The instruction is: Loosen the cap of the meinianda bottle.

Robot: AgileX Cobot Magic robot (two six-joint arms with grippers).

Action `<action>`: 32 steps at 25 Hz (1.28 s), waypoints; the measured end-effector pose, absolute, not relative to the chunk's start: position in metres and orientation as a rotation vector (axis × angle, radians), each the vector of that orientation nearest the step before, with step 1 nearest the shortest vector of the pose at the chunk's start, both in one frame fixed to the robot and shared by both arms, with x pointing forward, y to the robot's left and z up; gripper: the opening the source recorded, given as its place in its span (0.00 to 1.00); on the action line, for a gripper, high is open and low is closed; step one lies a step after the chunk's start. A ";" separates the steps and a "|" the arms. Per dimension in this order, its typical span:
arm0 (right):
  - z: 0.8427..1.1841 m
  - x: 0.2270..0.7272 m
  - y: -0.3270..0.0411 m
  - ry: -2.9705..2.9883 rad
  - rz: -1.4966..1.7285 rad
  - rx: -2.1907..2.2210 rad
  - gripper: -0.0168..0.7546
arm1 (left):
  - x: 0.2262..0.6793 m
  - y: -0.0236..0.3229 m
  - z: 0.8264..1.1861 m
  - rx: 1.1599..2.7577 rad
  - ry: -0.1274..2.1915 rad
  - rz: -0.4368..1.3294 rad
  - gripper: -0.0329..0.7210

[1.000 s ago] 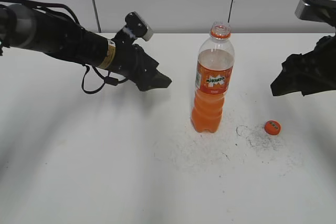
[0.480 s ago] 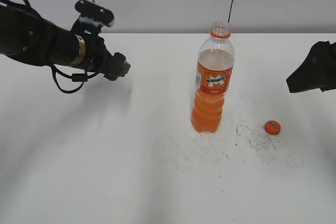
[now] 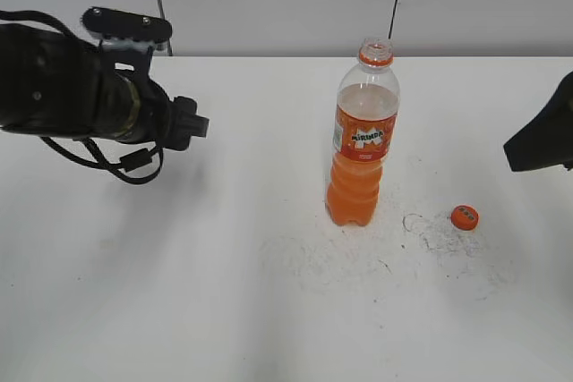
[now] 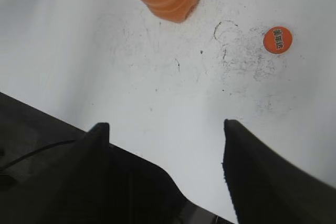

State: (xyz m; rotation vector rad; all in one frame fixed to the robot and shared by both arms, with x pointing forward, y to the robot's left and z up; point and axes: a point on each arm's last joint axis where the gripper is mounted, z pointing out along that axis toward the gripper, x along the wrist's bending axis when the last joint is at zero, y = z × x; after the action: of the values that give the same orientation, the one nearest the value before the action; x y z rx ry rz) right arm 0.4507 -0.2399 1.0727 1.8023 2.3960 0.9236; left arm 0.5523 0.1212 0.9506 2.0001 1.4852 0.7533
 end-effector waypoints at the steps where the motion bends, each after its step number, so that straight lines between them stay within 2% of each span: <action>1: 1.075 0.447 -0.240 2.404 0.926 1.797 0.66 | 0.547 0.122 0.954 1.997 1.530 0.758 0.83; 9: 1.097 0.417 -0.242 2.415 0.959 1.703 0.66 | 0.505 0.124 1.007 2.025 1.601 0.709 0.83; 15: 1.114 0.383 -0.248 2.424 0.940 1.598 0.66 | 0.473 0.150 1.045 2.153 1.607 0.704 0.80; 19: 1.124 0.350 -0.254 2.352 0.955 1.492 0.66 | 0.448 0.173 1.079 2.154 1.569 0.739 0.78; 26: 1.104 0.311 -0.261 2.300 0.946 1.481 0.66 | 0.393 0.213 1.126 2.095 1.416 0.731 0.72; 30: 1.090 0.287 -0.267 2.246 0.935 1.451 0.66 | 0.352 0.244 1.130 2.042 1.339 0.720 0.70; 32: 1.081 0.279 -0.271 2.213 0.907 1.451 0.66 | 0.334 0.256 1.120 2.049 1.309 0.696 0.68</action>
State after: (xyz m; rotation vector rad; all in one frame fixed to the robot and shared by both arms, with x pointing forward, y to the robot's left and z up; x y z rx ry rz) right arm 0.2787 -0.2707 1.0812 1.4512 2.2128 0.9068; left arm 0.3343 0.2563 1.1202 2.0489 1.3091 0.6958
